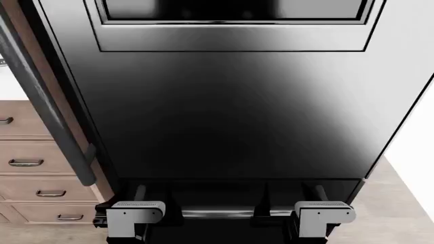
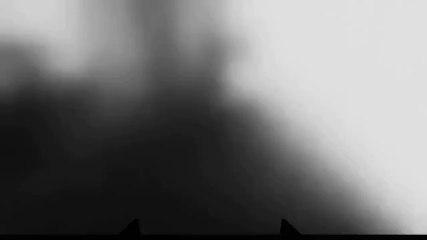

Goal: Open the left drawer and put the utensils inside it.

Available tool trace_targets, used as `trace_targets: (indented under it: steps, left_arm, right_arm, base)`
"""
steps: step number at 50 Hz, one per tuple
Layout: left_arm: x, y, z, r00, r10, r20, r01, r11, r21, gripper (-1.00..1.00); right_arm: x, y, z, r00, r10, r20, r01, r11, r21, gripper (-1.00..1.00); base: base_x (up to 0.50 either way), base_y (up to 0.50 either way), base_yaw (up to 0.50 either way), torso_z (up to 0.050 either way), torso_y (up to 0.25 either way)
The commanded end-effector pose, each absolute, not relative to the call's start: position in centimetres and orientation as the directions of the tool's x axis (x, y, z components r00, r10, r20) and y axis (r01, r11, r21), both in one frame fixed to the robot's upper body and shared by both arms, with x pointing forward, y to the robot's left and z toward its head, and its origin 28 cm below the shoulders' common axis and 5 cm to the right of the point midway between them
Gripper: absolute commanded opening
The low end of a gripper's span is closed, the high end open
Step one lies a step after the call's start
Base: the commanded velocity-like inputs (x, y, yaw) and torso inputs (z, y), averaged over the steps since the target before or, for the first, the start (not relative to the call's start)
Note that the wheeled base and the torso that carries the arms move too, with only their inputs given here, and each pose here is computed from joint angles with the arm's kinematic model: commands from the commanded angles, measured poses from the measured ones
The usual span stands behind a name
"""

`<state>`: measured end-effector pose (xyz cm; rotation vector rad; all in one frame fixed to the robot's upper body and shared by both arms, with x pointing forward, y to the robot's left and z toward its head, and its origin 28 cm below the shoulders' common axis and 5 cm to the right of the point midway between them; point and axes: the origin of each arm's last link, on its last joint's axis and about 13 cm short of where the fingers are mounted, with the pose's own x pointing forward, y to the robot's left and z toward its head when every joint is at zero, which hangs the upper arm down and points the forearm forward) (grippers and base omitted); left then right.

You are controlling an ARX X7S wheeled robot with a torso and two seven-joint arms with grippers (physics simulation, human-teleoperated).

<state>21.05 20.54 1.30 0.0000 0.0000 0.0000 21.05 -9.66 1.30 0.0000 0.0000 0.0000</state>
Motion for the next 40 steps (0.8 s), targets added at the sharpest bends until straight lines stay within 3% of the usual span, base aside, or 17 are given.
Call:
trace_targets:
  steps: [1,9,18,23,40]
  left_arm:
    - [21.1,20.5,1.6,1.0,0.0,0.005,0.0,1.0,0.002,1.0]
    - [20.7,20.4,1.8,0.999,-0.03,0.016,0.03,0.999,-0.013,1.0]
    - [20.7,20.4,1.7,1.0,-0.012,0.01,0.012,1.0,0.003,1.0]
    - [20.7,20.5,1.8,1.0,-0.005,0.016,0.005,1.0,0.003,1.0]
    - [20.8,20.5,1.8,1.0,0.007,0.023,-0.007,1.0,0.012,1.0]
  right_arm:
    - [21.1,-9.7,2.1,1.0,-0.009,0.024,0.009,1.0,0.004,1.0]
    - [21.1,-9.5,2.4,1.0,-0.012,0.007,0.012,1.0,-0.008,1.0]
    - [21.0,-9.4,1.8,1.0,-0.003,0.0,0.003,1.0,0.01,1.0]
    - [21.1,-9.3,1.6,1.0,-0.025,0.005,0.025,1.0,-0.005,1.0]
    - [21.2,-9.2,1.4,0.999,-0.033,-0.014,0.033,0.999,-0.013,1.0]
  base:
    - [0.0,0.0,0.0,0.0,0.0]
    - [-0.48,0.0,0.0,0.002,0.0]
    - [-0.5,0.0,0.0,0.05,0.0]
    - [0.0,0.02,0.0,0.05,0.0]
    - [0.0,0.5,0.0,0.05,0.0]
